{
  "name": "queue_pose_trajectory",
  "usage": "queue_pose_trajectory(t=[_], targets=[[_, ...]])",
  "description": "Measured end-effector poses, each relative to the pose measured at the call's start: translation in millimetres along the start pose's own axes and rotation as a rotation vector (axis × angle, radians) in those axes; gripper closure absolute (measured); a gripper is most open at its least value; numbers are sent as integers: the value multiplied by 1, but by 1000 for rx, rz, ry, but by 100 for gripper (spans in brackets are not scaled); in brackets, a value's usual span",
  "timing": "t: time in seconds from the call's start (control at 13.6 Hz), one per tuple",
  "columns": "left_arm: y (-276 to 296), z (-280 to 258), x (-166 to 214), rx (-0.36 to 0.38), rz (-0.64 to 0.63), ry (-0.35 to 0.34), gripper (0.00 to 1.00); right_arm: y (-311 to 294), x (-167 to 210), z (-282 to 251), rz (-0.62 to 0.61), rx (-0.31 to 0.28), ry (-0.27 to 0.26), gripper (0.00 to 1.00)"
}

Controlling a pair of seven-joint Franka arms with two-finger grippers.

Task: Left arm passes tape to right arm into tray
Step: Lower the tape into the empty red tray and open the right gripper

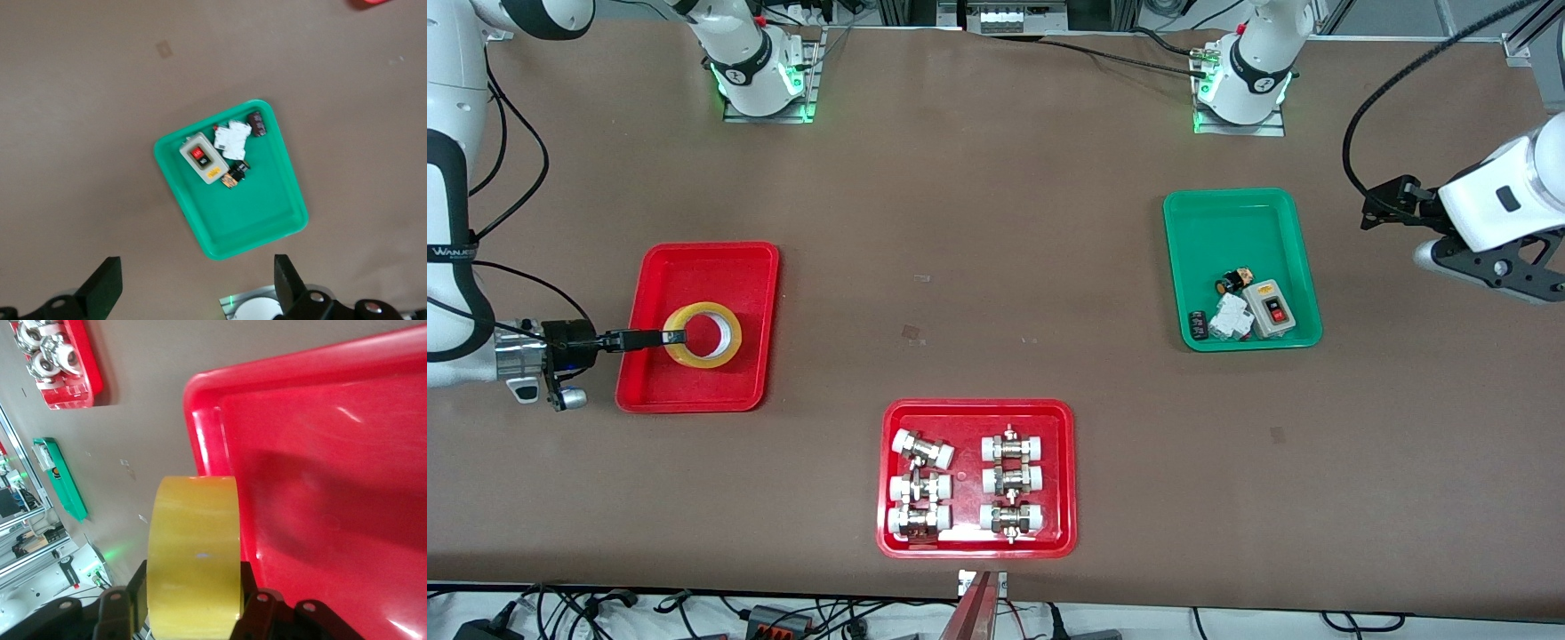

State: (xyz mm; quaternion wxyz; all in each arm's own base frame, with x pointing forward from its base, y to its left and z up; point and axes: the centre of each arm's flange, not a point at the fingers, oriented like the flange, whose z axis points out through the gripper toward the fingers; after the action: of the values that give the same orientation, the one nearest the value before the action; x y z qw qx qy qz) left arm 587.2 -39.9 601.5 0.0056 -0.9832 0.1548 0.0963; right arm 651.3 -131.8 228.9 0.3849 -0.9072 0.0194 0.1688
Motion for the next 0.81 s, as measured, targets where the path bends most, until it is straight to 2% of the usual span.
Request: queue_pose_trajectory(t=[0.52,0.66,0.74,0.81], targets=[[51,20,-38,33,-82,39,0,55,-4,26,-45,53,-34,46],[58,12,-41,42,-84,74,0,56,-4,26,-48,59,-36,46],[56,7,-40,44,-90,96,0,57,-5,27,-55,60,-37,41],[53,1,-38,45,-97,121,0,59,-5,28,-73,61,-39,30]])
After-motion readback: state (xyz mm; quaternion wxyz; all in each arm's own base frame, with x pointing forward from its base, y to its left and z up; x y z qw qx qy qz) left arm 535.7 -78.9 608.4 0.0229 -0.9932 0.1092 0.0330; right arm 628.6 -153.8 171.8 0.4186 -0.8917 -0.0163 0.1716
